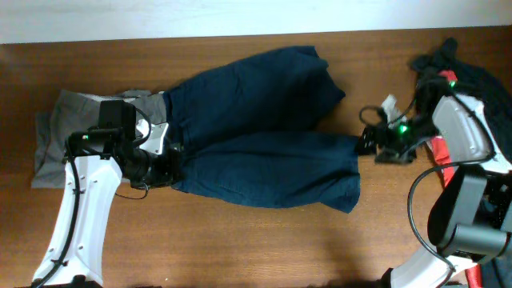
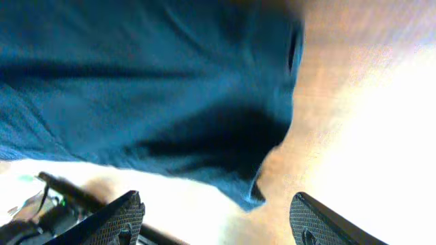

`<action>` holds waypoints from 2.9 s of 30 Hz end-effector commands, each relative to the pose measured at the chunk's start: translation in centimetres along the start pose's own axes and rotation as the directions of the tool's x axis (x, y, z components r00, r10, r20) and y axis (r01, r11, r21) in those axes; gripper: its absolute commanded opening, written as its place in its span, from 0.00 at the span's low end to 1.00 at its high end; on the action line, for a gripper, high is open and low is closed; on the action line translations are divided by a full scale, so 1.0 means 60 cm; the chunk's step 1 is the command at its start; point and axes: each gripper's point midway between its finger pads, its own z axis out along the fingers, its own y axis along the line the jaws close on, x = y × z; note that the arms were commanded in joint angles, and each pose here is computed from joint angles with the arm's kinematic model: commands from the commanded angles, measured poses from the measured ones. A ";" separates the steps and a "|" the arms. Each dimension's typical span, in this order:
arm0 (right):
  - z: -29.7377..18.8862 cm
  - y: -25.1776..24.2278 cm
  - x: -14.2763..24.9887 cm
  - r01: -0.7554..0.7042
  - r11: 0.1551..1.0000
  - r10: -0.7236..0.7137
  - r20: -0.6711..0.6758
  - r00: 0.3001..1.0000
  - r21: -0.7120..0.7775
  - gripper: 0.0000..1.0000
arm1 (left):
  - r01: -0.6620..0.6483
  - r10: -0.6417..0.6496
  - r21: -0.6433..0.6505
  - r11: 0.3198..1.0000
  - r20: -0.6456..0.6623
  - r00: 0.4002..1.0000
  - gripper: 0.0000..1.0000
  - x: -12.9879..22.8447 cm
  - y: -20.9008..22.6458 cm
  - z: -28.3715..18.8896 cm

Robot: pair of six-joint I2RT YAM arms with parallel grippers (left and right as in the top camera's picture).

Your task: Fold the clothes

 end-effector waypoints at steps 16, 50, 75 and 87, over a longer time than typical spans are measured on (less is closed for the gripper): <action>0.089 0.000 0.061 -0.105 0.982 0.095 -0.076 0.993 -0.154 0.29 | -0.034 0.035 -0.007 0.999 0.041 0.999 0.00 -0.009 -0.003 -0.018; -0.196 0.078 0.014 0.112 0.991 -0.127 0.224 0.966 0.075 0.05 | -0.074 0.075 -0.034 0.997 0.027 0.997 0.00 0.001 -0.013 -0.053; -0.338 0.134 0.009 0.066 0.981 -0.164 0.607 0.777 0.180 0.04 | -0.383 0.369 -0.035 0.923 0.362 0.856 0.00 -0.032 -0.119 -0.203; -0.411 0.155 0.085 0.007 0.959 -0.220 0.727 0.650 0.284 0.04 | -0.327 0.344 -0.115 0.938 0.428 0.836 0.00 -0.003 -0.119 -0.249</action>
